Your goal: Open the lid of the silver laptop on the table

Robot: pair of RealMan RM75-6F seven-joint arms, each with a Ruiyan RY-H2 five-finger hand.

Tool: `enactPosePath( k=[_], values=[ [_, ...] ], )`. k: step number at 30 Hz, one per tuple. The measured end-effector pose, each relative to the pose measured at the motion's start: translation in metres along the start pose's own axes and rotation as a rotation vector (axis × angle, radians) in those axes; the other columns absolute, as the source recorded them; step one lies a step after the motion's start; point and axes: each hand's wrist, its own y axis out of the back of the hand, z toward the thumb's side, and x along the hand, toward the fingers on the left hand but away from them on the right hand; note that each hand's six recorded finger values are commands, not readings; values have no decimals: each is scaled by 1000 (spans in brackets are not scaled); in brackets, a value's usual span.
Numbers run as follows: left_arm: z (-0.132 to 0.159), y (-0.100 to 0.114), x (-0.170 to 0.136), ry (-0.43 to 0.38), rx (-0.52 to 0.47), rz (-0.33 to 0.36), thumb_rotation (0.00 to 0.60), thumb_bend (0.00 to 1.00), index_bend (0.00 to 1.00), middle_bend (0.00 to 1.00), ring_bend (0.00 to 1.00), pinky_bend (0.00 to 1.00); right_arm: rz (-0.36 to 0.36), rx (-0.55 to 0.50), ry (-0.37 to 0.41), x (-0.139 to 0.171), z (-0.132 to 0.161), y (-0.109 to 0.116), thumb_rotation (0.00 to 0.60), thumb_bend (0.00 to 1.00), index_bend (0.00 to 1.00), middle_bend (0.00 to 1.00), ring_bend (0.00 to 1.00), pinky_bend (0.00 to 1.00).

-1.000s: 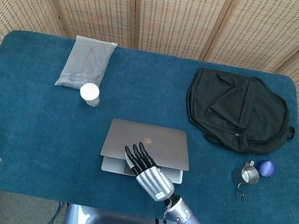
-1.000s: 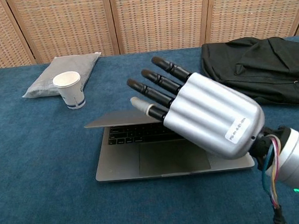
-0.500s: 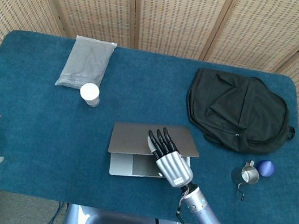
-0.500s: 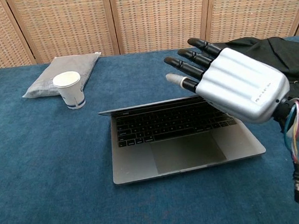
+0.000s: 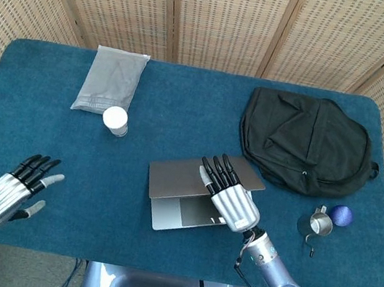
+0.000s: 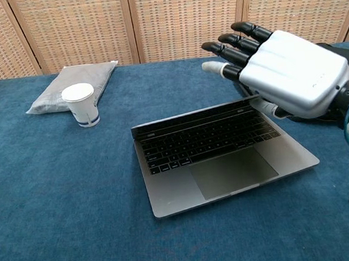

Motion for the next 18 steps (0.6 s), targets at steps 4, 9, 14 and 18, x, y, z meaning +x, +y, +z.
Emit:
enactPosePath(
  k=[4, 9, 14, 18],
  values=[
    [18, -17, 29, -152, 9, -6, 600, 462, 232, 59, 27, 85, 13, -36, -19, -6, -5, 0, 600, 363, 105, 0, 0, 1],
    [40, -31, 63, -268, -13, -32, 600, 484, 232, 54, 34, 85, 43, -88, -47, -13, -10, -2, 600, 363, 105, 0, 0, 2],
    [55, -41, 81, -327, -20, -52, 600, 489, 188, 0, 38, 85, 81, -147, -78, -19, -14, -6, 600, 363, 105, 0, 0, 2],
    [66, -50, 95, -364, -13, -76, 600, 490, 163, 0, 38, 85, 102, -174, -99, -23, -19, -8, 600, 363, 105, 0, 0, 2]
  ],
)
